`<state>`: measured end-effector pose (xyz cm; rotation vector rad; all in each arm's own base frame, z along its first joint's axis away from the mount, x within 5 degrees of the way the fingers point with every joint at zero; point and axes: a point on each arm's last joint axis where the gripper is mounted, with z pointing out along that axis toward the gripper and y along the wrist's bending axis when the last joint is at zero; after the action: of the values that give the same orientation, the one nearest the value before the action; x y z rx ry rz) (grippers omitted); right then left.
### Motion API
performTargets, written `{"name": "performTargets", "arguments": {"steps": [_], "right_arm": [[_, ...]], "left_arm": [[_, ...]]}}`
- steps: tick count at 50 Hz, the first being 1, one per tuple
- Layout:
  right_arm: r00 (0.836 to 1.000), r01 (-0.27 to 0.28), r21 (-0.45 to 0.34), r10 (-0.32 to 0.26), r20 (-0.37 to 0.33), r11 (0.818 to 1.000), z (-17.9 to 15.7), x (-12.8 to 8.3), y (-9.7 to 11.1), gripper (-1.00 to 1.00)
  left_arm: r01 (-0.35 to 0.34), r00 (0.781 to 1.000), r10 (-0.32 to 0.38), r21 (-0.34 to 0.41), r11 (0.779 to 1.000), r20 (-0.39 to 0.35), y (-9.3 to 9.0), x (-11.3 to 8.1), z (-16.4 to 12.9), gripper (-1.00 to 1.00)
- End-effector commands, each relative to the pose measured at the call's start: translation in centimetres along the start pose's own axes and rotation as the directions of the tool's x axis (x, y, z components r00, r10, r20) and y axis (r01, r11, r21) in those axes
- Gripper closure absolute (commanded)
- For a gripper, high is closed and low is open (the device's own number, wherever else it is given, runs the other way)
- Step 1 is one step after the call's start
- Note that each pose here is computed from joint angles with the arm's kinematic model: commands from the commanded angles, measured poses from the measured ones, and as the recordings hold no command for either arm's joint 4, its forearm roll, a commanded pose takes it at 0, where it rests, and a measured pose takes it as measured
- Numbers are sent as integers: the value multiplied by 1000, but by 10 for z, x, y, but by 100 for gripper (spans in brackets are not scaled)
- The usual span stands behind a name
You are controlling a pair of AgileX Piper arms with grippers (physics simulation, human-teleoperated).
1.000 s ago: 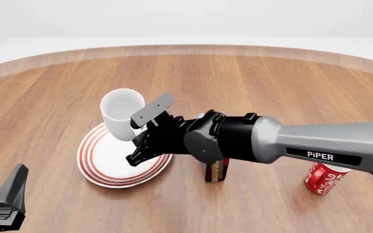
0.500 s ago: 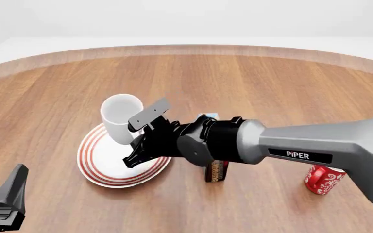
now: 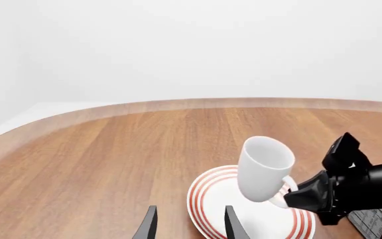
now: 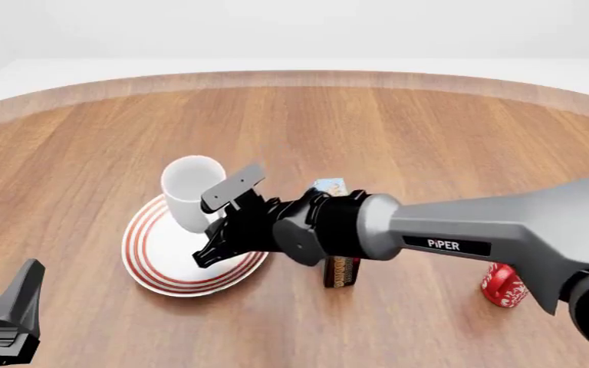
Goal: Pick up the white mug and put it on the plate, and put the chocolate pudding to the right of the plate.
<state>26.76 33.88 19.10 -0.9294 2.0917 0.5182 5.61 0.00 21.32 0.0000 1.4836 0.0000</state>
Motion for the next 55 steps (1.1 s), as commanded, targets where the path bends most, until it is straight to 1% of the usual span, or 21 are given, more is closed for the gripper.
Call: {"name": "performTargets", "arguments": {"steps": [1, 7, 29, 55], "right_arm": [[1000, -11, 0, 11, 5, 1000, 6, 0, 0, 100], [1000, -17, 3, 17, -1, 1000, 10, 1, -2, 100], [999, -41, -6, 40, -32, 999, 21, 13, 4, 100], [997, -57, -7, 57, -51, 998, 29, 18, 6, 100]], "left_arm": [[0, 1000, 0, 0, 1000, 0, 0, 0, 0, -100], [0, 1000, 0, 0, 1000, 0, 0, 0, 0, -100], [0, 1000, 0, 0, 1000, 0, 0, 0, 0, -100], [0, 1000, 0, 0, 1000, 0, 0, 0, 0, -100]]}}
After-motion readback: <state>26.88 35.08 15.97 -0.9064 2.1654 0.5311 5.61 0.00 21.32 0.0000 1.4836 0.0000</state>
